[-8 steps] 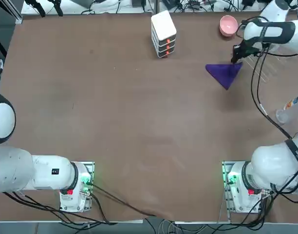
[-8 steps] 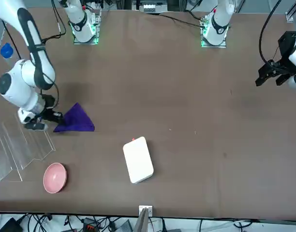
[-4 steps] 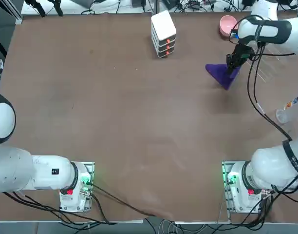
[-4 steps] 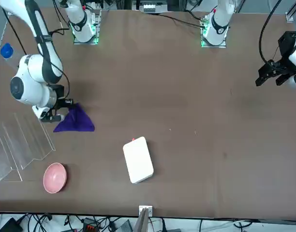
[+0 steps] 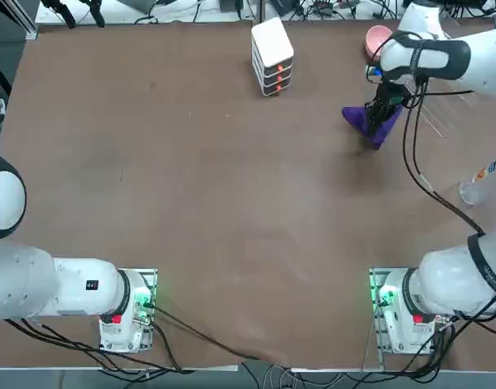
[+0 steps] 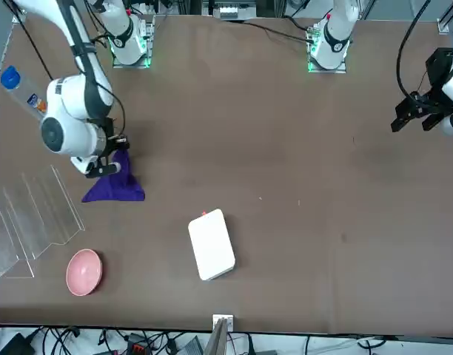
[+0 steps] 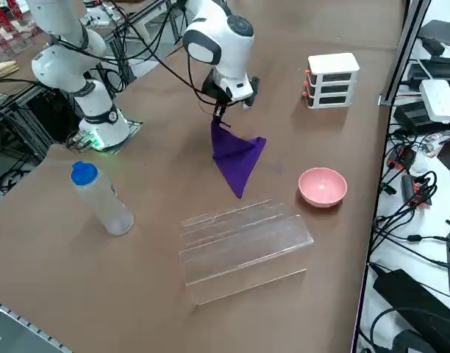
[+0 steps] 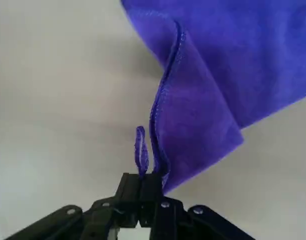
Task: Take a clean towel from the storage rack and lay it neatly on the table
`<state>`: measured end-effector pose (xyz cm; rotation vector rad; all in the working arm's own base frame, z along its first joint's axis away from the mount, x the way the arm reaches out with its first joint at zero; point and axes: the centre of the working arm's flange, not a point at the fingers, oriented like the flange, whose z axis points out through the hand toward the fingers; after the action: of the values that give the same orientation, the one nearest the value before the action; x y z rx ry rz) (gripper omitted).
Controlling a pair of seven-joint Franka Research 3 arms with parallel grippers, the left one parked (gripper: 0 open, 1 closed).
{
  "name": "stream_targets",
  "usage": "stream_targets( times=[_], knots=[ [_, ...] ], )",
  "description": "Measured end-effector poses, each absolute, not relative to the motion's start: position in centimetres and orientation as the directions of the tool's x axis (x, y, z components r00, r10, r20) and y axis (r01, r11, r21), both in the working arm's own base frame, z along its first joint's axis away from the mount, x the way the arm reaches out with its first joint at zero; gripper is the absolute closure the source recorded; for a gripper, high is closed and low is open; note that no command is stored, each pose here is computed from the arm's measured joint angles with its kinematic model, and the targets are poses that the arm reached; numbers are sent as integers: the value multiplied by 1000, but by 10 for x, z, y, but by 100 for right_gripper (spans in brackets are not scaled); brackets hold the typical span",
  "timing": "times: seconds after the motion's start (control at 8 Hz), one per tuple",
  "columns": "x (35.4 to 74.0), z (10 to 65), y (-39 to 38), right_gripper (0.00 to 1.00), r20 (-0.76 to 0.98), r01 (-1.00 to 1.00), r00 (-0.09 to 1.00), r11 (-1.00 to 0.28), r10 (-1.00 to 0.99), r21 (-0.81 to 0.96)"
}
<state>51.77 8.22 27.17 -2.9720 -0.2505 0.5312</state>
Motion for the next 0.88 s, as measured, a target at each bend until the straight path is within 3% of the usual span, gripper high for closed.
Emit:
stream_targets(
  times=[0.88],
  knots=[
    [495, 261, 137, 99, -380, 120, 909, -982, 168, -147]
  ],
)
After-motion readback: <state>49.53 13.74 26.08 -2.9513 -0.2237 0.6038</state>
